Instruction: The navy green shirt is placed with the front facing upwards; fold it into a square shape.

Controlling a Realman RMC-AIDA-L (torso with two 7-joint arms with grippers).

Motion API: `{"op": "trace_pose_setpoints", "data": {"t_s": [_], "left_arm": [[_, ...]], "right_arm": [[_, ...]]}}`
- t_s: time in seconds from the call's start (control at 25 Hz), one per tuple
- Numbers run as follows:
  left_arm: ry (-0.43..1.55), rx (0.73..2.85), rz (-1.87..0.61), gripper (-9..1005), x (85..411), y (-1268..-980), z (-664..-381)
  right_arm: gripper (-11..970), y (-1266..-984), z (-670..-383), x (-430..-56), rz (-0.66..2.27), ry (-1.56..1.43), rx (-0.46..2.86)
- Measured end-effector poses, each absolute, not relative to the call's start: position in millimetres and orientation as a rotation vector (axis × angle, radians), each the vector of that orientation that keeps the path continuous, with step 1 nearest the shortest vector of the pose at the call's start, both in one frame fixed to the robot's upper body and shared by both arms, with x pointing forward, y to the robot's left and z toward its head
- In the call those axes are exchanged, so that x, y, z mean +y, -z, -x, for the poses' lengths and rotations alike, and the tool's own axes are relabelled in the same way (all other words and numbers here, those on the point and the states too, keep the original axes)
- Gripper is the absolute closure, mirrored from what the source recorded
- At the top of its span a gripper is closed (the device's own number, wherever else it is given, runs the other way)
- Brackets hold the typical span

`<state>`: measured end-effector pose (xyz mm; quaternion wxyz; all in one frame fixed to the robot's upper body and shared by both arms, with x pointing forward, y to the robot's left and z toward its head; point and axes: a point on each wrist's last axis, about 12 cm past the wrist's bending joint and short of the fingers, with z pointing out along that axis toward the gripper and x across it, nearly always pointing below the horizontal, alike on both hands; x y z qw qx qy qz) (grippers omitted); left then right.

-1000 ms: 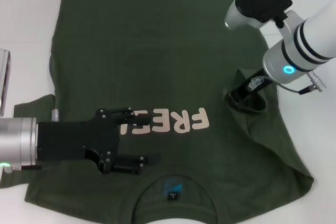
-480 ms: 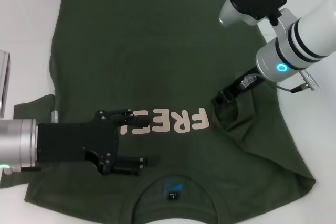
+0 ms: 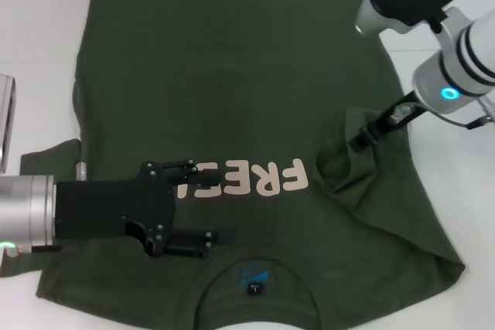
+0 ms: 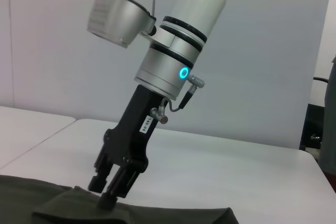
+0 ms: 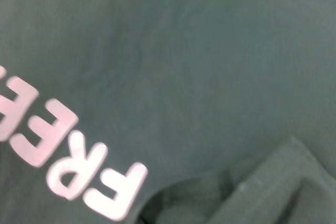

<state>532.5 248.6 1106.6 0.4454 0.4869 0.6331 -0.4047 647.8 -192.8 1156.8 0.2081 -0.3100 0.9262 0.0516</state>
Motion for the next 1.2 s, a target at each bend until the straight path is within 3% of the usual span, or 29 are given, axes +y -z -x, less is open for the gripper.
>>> {"op": "trace_pose_setpoints", "data": {"t_s": [0.36, 1.2], "left_arm": [[1.009, 1.573, -1.201, 136, 248, -1106, -532], [1.016, 1.572, -1.197, 137, 247, -1105, -532]], "right_arm": [[471, -1161, -642, -211, 0.848, -0.119, 2.621], [478, -1139, -641, -186, 0.941, -0.108, 2.647]]}}
